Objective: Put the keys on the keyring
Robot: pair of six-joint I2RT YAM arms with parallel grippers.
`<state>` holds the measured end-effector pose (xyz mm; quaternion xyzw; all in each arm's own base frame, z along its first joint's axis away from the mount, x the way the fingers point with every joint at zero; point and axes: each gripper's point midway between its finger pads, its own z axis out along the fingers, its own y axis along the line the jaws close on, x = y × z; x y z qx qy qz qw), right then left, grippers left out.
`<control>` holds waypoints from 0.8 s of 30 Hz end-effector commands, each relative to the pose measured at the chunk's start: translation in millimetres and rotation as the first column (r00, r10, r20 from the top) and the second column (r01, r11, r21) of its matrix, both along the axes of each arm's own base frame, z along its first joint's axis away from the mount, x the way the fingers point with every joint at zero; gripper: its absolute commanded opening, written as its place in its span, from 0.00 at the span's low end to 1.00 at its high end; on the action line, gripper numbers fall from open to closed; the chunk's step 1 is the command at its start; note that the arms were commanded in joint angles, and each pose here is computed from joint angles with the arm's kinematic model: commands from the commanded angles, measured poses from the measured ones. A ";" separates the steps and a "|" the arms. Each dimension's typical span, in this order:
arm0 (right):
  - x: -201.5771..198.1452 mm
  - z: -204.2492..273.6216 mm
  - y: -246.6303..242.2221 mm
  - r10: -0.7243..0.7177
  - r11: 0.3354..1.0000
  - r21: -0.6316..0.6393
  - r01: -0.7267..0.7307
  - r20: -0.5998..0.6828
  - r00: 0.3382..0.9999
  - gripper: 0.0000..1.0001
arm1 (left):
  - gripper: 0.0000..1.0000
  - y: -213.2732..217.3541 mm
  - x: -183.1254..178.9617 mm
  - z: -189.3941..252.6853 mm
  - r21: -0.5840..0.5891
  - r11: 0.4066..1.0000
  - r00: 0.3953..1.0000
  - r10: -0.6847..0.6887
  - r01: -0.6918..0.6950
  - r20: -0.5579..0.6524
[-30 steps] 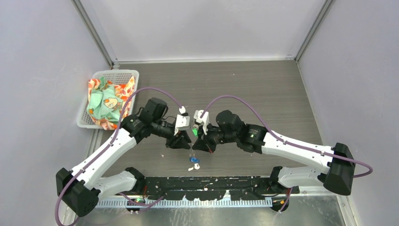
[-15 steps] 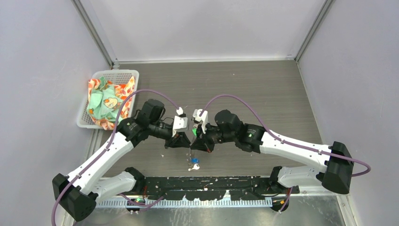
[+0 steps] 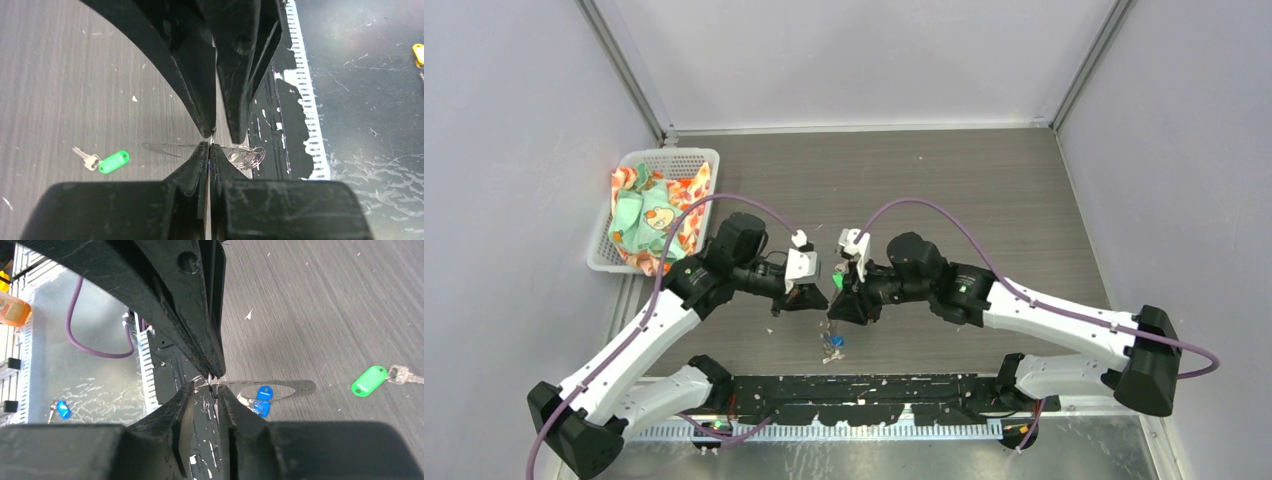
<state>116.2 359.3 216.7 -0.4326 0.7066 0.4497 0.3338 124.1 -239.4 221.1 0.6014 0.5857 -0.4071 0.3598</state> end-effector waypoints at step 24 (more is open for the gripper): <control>5.1 169.5 -105.7 -0.352 0.894 0.372 0.249 0.241 0.904 1.00 | 0.00 -2.0 -65.1 149.8 -0.204 0.801 0.554 -0.181 0.562 0.813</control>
